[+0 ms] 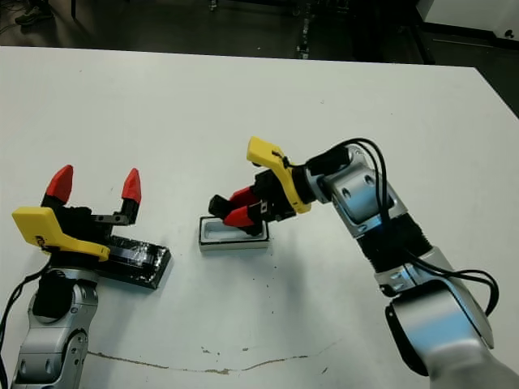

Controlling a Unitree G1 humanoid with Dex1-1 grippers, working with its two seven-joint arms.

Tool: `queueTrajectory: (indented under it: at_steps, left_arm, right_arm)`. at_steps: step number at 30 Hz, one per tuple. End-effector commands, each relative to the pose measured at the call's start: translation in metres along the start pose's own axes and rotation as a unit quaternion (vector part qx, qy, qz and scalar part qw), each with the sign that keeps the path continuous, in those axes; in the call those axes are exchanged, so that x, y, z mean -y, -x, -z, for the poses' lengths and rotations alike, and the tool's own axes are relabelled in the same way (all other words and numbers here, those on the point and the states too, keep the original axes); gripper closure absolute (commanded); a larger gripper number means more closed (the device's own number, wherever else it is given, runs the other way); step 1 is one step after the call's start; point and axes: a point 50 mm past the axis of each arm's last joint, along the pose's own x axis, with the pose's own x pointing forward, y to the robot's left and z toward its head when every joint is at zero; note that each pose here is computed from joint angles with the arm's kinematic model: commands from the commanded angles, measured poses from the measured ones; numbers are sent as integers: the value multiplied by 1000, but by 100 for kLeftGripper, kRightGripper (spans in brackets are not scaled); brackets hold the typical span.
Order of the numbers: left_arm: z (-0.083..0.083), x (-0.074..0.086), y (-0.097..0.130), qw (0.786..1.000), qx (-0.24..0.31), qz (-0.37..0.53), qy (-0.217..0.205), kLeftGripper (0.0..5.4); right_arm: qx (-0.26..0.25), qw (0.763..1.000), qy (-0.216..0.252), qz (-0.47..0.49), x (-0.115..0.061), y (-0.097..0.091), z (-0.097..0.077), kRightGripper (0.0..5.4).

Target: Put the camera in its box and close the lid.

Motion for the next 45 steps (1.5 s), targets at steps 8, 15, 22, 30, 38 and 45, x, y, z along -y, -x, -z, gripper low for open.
queueTrajectory:
  at_steps: [8,15,22,30,38,45]
  left_arm:
    - [3,0,3,1000,-7,-3,-6,0]
    - [3,0,3,1000,-7,-4,-5,0]
    - [3,0,3,1000,-9,-3,-5,0]
    - [3,1,3,1000,-8,-5,-6,0]
    - [4,1,3,1000,-11,-3,0,0]
    - [3,1,3,1000,-10,-3,-5,0]
  right_arm:
    - [-23,1000,6,-6,-5,-3,13,374]
    - [-28,999,21,-5,-2,-5,20,374]
    - [-35,999,16,7,2,-2,24,374]
    - [-58,998,9,24,7,4,26,374]
    - [-72,997,35,25,6,4,26,374]
    - [-109,992,55,15,5,2,24,374]
